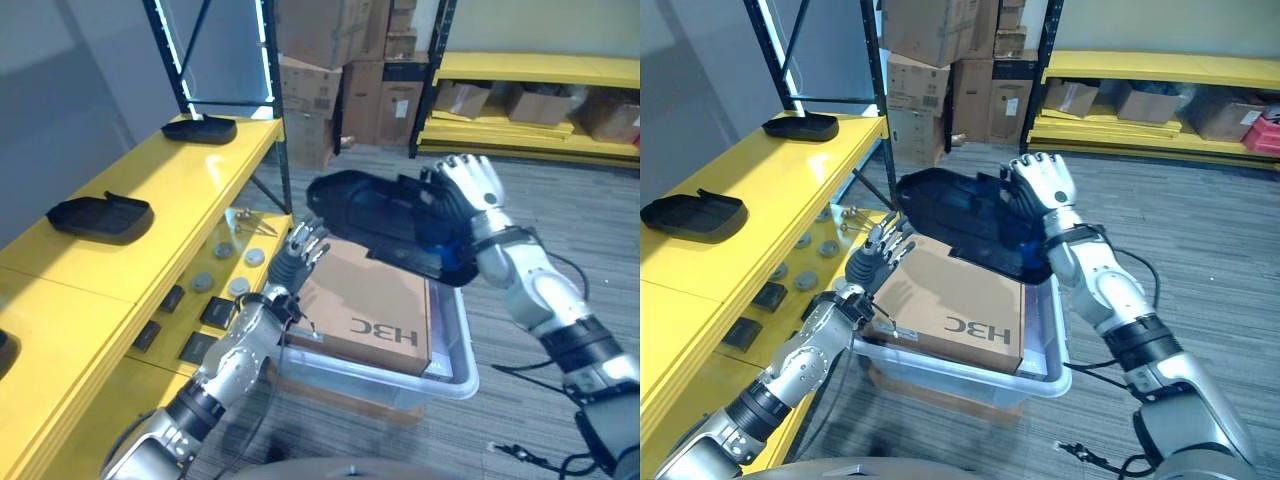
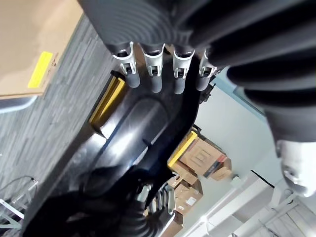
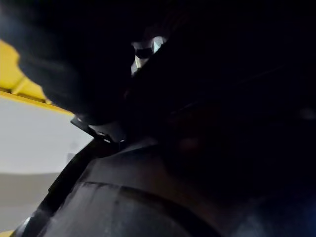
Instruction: Move parts from the plastic box to the shelf.
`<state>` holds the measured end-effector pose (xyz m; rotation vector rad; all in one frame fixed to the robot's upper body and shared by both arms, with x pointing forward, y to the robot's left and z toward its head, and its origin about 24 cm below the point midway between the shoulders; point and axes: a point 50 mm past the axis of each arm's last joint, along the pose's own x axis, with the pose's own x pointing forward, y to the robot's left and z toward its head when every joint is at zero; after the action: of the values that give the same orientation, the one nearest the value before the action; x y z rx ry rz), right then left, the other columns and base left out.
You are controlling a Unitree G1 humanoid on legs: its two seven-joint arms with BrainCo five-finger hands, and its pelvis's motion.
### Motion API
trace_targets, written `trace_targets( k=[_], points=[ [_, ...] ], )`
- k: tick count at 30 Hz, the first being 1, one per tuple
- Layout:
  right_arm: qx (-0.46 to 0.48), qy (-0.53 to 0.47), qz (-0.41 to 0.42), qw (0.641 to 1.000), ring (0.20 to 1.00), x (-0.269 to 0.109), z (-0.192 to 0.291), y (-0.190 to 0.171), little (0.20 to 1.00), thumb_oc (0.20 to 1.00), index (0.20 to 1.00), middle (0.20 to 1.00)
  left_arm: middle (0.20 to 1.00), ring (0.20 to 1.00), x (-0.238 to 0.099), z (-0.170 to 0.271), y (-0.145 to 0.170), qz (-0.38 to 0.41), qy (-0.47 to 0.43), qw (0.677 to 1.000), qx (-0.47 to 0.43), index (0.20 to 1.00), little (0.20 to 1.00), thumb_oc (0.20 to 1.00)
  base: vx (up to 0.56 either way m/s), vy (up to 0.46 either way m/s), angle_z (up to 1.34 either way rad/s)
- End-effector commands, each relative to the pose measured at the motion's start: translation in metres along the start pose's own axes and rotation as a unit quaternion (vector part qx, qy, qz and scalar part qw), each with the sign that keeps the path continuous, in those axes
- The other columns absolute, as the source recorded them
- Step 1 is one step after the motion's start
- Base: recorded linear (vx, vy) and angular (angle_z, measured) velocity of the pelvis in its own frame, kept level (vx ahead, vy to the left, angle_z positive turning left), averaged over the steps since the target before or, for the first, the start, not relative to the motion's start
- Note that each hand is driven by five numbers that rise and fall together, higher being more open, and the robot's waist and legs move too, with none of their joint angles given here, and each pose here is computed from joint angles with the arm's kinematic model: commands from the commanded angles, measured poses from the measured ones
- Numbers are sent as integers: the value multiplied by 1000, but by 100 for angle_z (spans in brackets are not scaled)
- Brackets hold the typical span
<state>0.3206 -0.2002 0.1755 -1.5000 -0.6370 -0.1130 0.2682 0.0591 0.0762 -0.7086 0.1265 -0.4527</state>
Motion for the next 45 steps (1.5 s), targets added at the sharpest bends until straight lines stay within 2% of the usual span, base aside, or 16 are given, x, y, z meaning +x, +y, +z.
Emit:
trace_targets(
  k=[1, 9, 17, 19, 24, 28, 33, 37, 43, 45],
  points=[
    [23, -32, -97, 995, 200, 34, 20, -28, 200, 200, 200, 200, 1000, 1000, 11, 17, -11, -34, -23, 999, 7, 1000, 1000, 1000, 35, -16, 2],
    [29, -28, -121, 992, 200, 48, 29, -32, 200, 200, 200, 200, 1000, 1000, 13, 19, -14, -39, -21, 999, 21, 1000, 1000, 1000, 1, 0, 0],
    [9, 37, -102, 994, 200, 44, 2, -22, 200, 200, 200, 200, 1000, 1000, 10, 30, -13, -45, -54, 996, 59, 1000, 1000, 1000, 0, 0, 0],
    [2, 57, -104, 993, 200, 41, -7, -21, 200, 200, 200, 200, 1000, 1000, 8, 32, -10, -37, -66, 995, 63, 1000, 1000, 1000, 0, 0, 0],
    [27, 95, -124, 987, 200, 35, -19, -23, 200, 200, 200, 200, 1000, 1000, 5, 28, 8, 5, -76, 997, 1, 1000, 1000, 1000, -2, -1, -1],
    [39, 110, -150, 982, 200, 28, -24, -29, 200, 200, 200, 200, 1000, 1000, 1, 23, 21, 44, -75, 996, -4, 1000, 1000, 1000, -1, -1, -1],
    [54, 96, -197, 974, 200, 24, -16, -43, 200, 200, 200, 200, 1000, 1000, 2, 13, 34, 86, -53, 995, 11, 1000, 1000, 1000, -1, 0, -1],
    [86, 65, -224, 969, 200, 27, 3, -51, 200, 200, 200, 200, 1000, 1000, 7, 7, 33, 99, -44, 994, 17, 1000, 1000, 1000, -23, -1, -12],
    [139, 0, -224, 965, 200, 36, 42, -51, 200, 200, 200, 200, 1000, 1000, 24, 9, 10, 74, -50, 996, 19, 1000, 1000, 1000, -11, -1, -1],
    [158, -22, -204, 966, 200, 39, 55, -44, 200, 200, 200, 200, 1000, 1000, 28, 14, -5, 44, -62, 997, 12, 1000, 1000, 1000, 0, 0, 0]
  ],
)
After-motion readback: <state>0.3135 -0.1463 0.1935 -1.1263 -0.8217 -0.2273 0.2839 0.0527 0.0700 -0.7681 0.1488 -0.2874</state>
